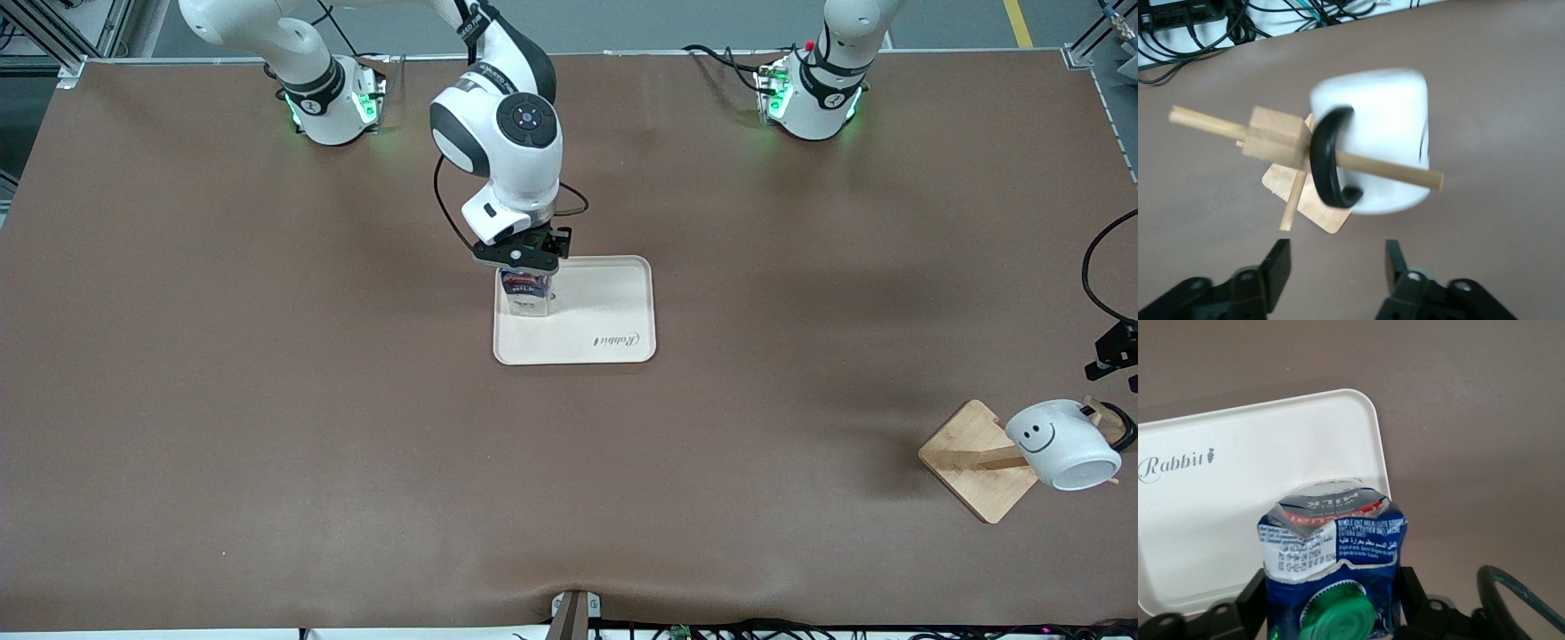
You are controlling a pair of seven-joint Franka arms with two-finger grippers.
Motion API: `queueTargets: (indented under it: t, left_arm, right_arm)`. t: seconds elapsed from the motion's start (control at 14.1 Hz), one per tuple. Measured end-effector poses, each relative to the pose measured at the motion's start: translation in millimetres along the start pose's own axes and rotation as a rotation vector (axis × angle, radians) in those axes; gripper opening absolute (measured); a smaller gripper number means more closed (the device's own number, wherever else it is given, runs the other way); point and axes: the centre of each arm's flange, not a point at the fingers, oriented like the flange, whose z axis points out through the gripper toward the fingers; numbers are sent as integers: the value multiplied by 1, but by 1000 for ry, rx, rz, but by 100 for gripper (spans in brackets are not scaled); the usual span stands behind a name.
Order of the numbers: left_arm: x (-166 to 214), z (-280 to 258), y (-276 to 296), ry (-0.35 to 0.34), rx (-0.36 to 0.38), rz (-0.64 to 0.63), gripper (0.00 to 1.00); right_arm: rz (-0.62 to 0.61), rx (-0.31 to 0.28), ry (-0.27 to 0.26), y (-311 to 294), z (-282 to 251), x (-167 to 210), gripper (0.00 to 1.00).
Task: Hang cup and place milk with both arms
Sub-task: 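Hang the mug handle on the stand peg and open the left gripper, then lift the milk carton off the tray and carry it away with the right gripper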
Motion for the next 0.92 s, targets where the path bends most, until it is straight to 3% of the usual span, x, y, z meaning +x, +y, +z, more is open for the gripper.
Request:
queueTargets:
  t: [0.07, 0.21, 0.36, 0.57, 0.71, 0.92]
  left_arm:
    - [5, -6, 7, 10, 2, -34, 80]
    - [14, -18, 28, 19, 2, -89, 99]
    - [17, -29, 46, -2, 1, -139, 100]
    - [16, -46, 67, -36, 11, -192, 100]
    - [15, -61, 80, -56, 26, -240, 100]
    - [14, -84, 111, -86, 52, -309, 100]
  right_arm:
    - [25, 5, 4, 0, -3, 2, 67]
    - [68, 24, 17, 0, -13, 10, 64]
    - [104, 22, 16, 4, -30, 24, 64]
    - [133, -67, -36, 31, -67, 52, 63]
    - [93, -111, -79, 67, -83, 79, 53]
    - [130, -140, -136, 139, -96, 129, 53]
